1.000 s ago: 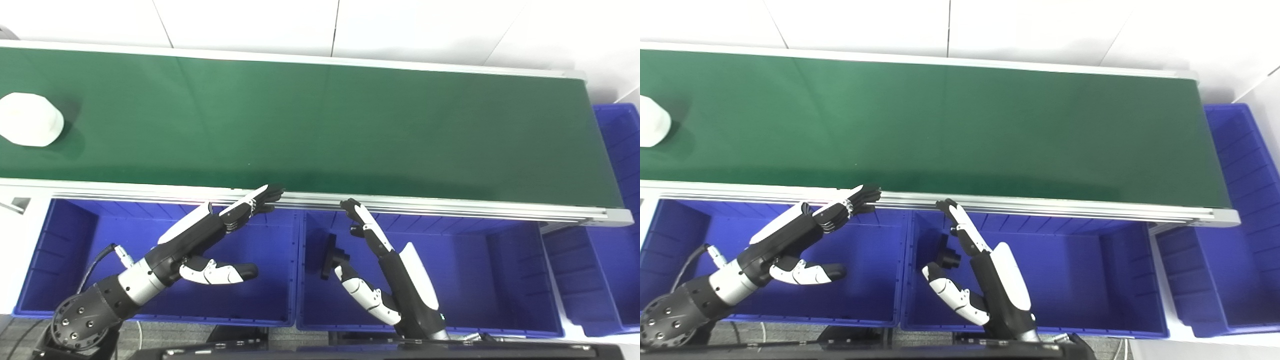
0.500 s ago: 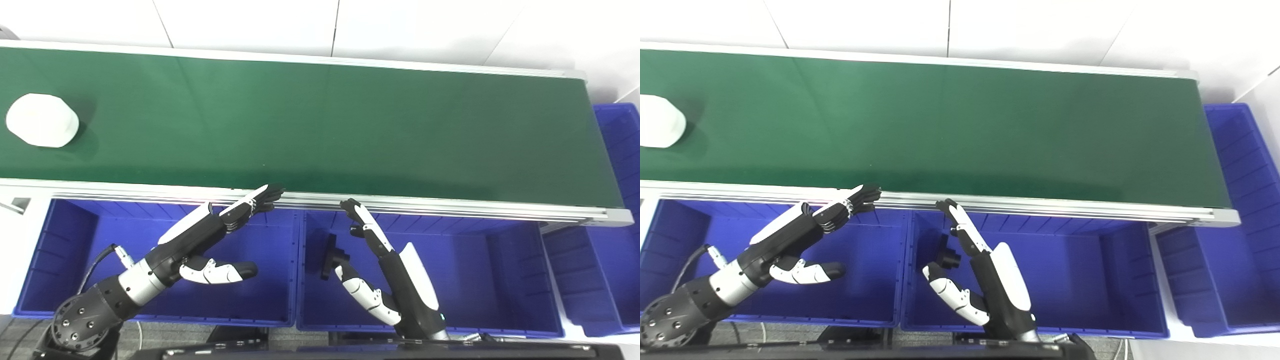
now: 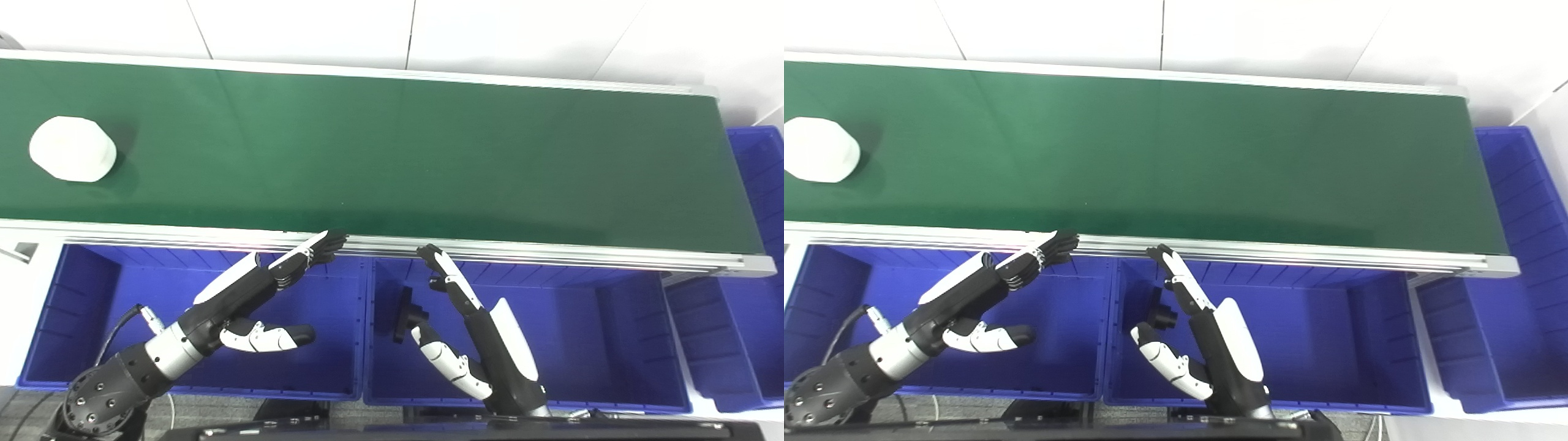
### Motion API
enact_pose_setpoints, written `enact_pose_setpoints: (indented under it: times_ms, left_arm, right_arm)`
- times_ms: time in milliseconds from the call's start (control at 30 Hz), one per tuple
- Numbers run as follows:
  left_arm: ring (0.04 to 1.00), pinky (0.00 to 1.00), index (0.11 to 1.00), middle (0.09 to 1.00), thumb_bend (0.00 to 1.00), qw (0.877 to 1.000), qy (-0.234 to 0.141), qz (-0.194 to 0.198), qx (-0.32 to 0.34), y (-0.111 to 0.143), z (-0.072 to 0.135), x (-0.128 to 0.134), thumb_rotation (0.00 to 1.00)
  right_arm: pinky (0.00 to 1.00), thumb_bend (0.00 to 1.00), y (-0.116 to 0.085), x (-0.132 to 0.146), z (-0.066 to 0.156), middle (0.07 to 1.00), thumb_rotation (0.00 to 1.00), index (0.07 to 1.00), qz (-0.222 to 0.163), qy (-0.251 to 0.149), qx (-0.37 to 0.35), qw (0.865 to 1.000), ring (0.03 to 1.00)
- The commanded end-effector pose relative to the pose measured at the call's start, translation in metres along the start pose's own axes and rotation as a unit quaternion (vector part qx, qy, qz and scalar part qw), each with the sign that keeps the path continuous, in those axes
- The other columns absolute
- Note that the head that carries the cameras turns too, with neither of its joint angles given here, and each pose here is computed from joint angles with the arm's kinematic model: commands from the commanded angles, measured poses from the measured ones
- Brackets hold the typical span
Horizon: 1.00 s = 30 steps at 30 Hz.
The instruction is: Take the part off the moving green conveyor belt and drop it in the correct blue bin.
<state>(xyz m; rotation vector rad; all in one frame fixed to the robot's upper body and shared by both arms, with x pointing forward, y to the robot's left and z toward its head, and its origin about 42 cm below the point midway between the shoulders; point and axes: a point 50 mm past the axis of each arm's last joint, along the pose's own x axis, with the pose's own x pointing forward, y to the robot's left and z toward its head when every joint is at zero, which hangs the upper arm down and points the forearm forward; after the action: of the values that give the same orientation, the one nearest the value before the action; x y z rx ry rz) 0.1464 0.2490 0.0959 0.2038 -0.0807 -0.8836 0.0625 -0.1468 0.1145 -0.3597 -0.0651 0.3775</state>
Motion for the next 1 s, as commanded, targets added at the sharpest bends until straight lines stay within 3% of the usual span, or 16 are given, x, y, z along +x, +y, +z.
enact_pose_setpoints:
  times_ms: [0, 300, 700, 767, 967]
  left_arm:
    - [0.995, 0.97, 0.999, 1.0, 0.38, 1.0, -0.022, 0.008, 0.017, 0.002, 0.008, 0.001, 0.6]
    - [0.999, 0.97, 1.0, 1.0, 0.38, 1.0, -0.02, 0.009, 0.016, 0.002, 0.008, 0.0, 0.63]
    - [0.998, 0.97, 1.0, 1.0, 0.37, 1.0, -0.018, 0.007, 0.014, -0.001, 0.001, 0.0, 0.58]
    - [0.983, 0.95, 0.983, 0.994, 0.37, 1.0, -0.014, 0.007, 0.015, -0.004, -0.006, -0.002, 0.52]
    - [0.946, 0.89, 0.948, 0.972, 0.37, 0.999, -0.013, 0.006, 0.029, -0.006, -0.012, 0.001, 0.56]
  right_arm:
    - [0.85, 0.34, -0.001, -0.002, 0.009, 0.975, 0.87, 0.947, -0.01, -0.031, 0.005, 0.999, 0.937]
    - [0.84, 0.36, -0.001, -0.002, 0.009, 0.973, 0.86, 0.945, -0.011, -0.029, 0.008, 0.999, 0.931]
    - [0.85, 0.34, 0.002, -0.003, 0.003, 0.976, 0.88, 0.949, -0.006, -0.028, 0.003, 1.0, 0.935]
    - [0.81, 0.33, 0.005, -0.005, -0.006, 0.963, 0.82, 0.937, -0.003, -0.024, 0.009, 1.0, 0.913]
    - [0.77, 0.33, 0.006, -0.005, -0.014, 0.943, 0.76, 0.908, -0.002, -0.024, 0.009, 1.0, 0.889]
